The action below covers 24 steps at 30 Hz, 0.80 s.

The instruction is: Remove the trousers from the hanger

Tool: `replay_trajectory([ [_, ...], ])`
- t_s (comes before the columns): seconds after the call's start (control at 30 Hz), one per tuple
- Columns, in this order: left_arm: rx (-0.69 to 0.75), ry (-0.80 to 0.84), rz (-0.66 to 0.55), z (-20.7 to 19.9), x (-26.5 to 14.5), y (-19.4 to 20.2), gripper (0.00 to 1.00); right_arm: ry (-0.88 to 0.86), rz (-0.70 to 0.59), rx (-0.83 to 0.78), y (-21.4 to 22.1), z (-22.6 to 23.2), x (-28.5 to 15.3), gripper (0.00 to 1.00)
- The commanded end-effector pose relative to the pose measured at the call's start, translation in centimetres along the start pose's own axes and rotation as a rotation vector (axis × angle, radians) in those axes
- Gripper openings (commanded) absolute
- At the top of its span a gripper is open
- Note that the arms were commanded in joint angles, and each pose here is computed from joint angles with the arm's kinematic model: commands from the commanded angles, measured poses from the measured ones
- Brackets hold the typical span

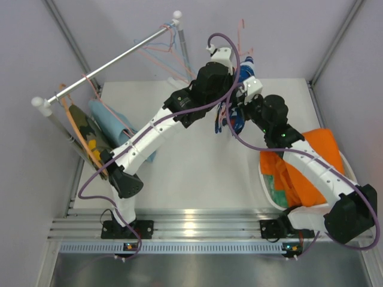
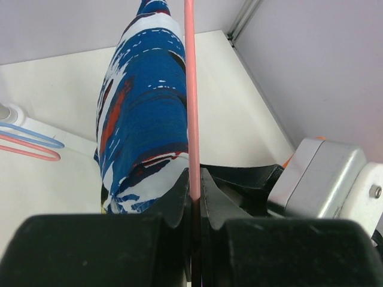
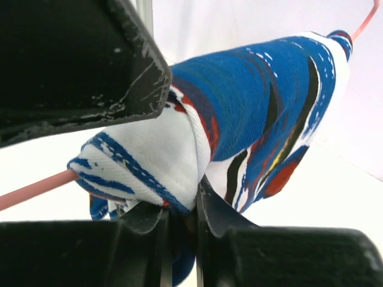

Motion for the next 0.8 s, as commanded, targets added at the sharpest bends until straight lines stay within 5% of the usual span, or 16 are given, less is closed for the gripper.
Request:
replay_trajectory([
  [0.0, -0.113, 0.208, -0.322, -5.0, -7.0, -10.9, 0.0, 0.002, -0.006, -0.014, 0.1, 0.2, 0.2, 0.06],
  [0.03, -0.113, 0.195, -0.322, -4.8, -6.8, -10.7, 0.0, 0.002, -0.011, -0.014, -0.1, 0.1, 0.1, 0.0],
  [0.43, -0.103, 0.056, -0.252, -1.7, -4.4, -7.1, 0.0, 0.194, -0.22, 0.048, -10.0, -5.6, -6.1, 0.0],
  [0.77, -0.094, -0.005, -0.159, 0.3, -2.6, -3.1, 0.0, 0.193, -0.334, 0.117, -15.8, -7.4, -9.9, 0.0],
])
Point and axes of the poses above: each gripper's point midway between its finger pads, its own x axis out along the fingers, its own z axis along the line the jaws close on, y = z × x, the point moved 2 cm from there along -x, back along the fingers, and after that the axes turned 10 degrees about -x, right-handed, at the moved point
